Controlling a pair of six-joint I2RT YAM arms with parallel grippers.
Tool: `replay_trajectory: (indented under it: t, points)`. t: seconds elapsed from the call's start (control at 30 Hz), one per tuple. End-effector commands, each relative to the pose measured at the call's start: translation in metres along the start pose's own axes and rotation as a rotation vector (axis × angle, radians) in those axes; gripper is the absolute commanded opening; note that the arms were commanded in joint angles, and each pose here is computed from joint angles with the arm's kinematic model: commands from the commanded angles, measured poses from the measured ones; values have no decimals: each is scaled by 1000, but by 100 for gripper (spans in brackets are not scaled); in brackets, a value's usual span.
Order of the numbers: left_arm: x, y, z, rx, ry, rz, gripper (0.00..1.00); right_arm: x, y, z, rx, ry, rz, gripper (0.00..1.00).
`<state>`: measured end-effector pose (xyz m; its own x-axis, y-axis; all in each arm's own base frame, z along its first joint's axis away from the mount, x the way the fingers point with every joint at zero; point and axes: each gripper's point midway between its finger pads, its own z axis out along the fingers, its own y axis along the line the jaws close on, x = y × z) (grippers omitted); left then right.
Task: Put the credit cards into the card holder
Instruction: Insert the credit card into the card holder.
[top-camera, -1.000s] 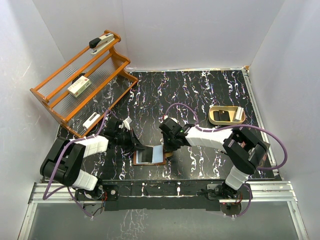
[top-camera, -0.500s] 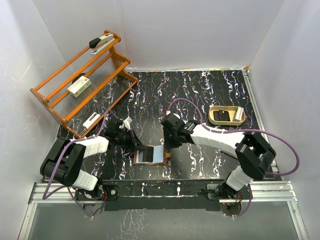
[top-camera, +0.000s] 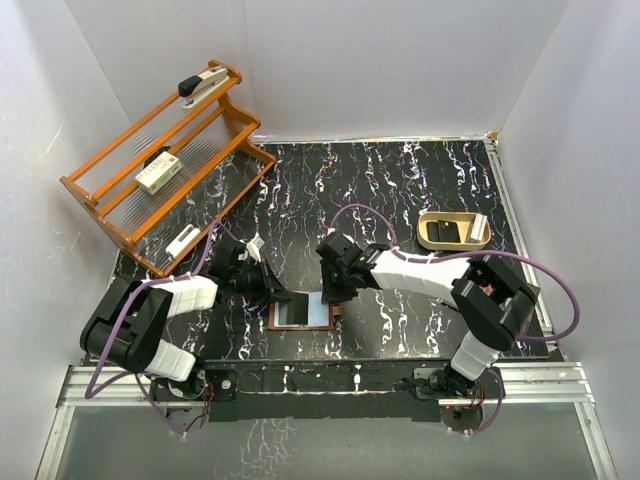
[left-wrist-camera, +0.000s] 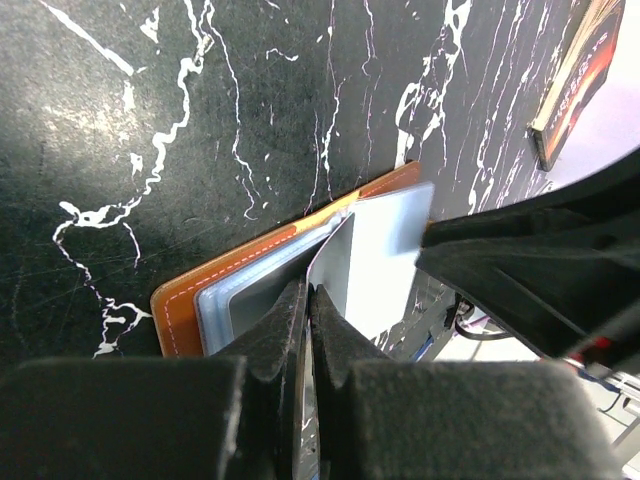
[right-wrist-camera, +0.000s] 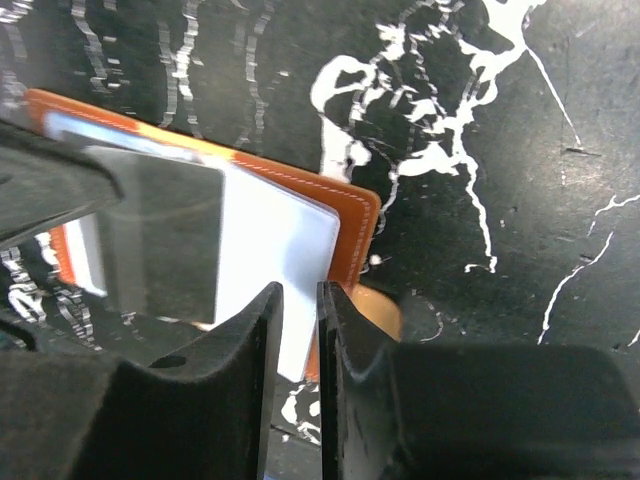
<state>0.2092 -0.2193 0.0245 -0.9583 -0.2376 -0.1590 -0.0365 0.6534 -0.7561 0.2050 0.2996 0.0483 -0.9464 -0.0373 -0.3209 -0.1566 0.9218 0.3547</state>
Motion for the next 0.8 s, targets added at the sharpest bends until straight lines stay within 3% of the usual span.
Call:
replay_trajectory:
  t: [0.0, 0.23, 0.77]
  points:
    - [6, 5, -2, -19, -2, 13, 0, 10, -13, 16, 43, 23, -6, 17]
    - [10, 2, -3, 18, -5, 45, 0, 23, -41, 25, 154, 39, -29, 11]
    - [4, -3, 8, 44, -15, -4, 0, 30, -46, 26, 153, 34, -18, 10]
